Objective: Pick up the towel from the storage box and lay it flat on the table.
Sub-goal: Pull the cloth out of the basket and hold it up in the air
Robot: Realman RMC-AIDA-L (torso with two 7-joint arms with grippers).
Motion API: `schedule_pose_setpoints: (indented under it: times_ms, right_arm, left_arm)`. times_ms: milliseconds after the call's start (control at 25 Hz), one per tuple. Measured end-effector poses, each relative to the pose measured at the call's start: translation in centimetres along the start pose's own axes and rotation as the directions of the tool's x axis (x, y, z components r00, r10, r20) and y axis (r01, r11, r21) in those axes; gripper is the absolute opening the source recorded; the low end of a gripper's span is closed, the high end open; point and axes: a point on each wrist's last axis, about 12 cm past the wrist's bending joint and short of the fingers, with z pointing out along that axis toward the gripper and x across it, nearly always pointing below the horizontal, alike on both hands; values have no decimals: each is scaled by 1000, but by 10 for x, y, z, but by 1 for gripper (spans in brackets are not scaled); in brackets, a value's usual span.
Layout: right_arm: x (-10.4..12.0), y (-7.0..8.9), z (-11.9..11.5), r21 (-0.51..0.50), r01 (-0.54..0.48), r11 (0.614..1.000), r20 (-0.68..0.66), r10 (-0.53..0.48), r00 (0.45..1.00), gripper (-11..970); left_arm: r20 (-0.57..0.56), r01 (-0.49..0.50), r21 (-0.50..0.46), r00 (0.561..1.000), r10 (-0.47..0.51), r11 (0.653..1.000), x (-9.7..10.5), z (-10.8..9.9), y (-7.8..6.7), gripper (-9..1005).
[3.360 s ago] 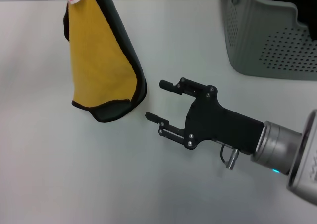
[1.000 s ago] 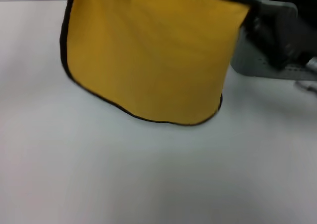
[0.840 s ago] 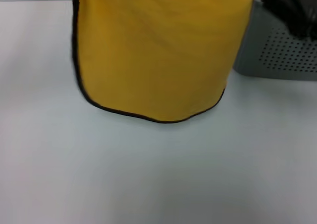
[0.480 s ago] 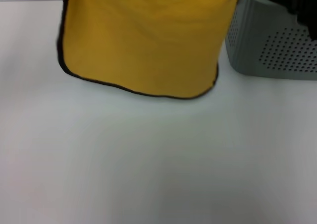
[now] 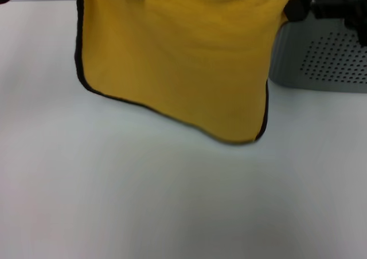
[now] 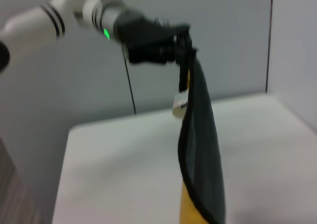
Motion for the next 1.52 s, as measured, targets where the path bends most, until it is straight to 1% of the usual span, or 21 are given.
schedule_pose_setpoints:
  times_ms: [120,160,320,440,480,520,560,640,720,760,880,960,1000,1080,1160,1200,1240,1280,1360,1440,1520]
  right_arm:
    - [-6,-3,3,23,-7,1000,-64,8,998,18]
    - [-8,-6,3,56,0,998,-71,4,997,19]
    - [-14,-10,-1,112,24,993,-59,-17,998,21]
    - [-16,-8,-1,116,36,993,-56,-30,998,22]
    - [-11,0,3,91,29,995,-63,-23,998,23]
    - [-11,0,3,91,29,995,-63,-23,998,23]
    - [-2,14,7,59,16,998,-74,-11,997,24]
    - [3,27,9,47,17,999,-82,-13,997,25]
    - [8,47,10,39,24,999,-92,-20,996,25]
    - [6,59,8,44,37,998,-94,-33,995,26]
    - [-5,83,-2,66,62,996,-72,-57,996,27]
    - [-9,87,-8,86,62,994,-57,-57,997,28]
    - [-14,87,-22,125,35,992,-27,-32,999,29]
    - [-11,79,-23,131,-11,991,-24,14,1000,30]
    - [2,61,-14,99,-93,991,-30,97,995,31]
    - [11,52,-4,72,-137,988,-40,140,989,31]
    - [22,40,13,34,-184,982,-57,186,981,32]
    - [33,30,28,5,-220,975,-78,220,972,32]
    - [51,16,61,-41,-266,963,-126,259,958,33]
    - [59,8,80,-48,-287,957,-154,277,948,34]
    - [64,0,96,-18,-284,959,-177,277,944,35]
  left_arm:
    - [-4,12,-9,1000,-12,1000,3,-2,0,29]
    - [-3,15,-12,1000,-15,1000,4,-2,0,29]
    - [2,31,-21,1000,-30,999,5,-3,3,29]
    - [5,44,-17,999,-43,999,7,-2,4,29]
    - [4,48,-12,999,-48,999,8,-1,3,29]
    - [1,55,1,998,-55,998,10,-1,1,29]
    - [-2,60,13,998,-60,998,11,-1,-1,29]
    - [-16,81,69,997,-80,994,18,-4,-12,29]
    - [-27,99,114,995,-97,989,23,-10,-22,29]
    - [-41,110,132,994,-106,985,23,-16,-28,29]
    - [-63,120,147,992,-112,982,16,-22,-34,29]
    - [-85,132,174,989,-119,976,7,-24,-37,29]
    - [-96,148,189,987,-132,971,2,-24,-38,29]
    - [-131,191,213,977,-166,958,-4,-20,-36,29]
    - [-179,242,205,962,-207,948,2,-12,-31,30]
    - [-215,286,183,945,-246,941,12,-6,-26,30]
    - [-245,313,154,931,-271,937,22,-2,-22,30]
    - [-289,351,110,906,-308,930,38,4,-16,30]
    - [-357,392,29,863,-357,919,63,15,-6,30]
    - [-412,397,-30,831,-373,918,79,23,1,30]
    - [-451,385,-72,810,-375,920,89,28,7,30]
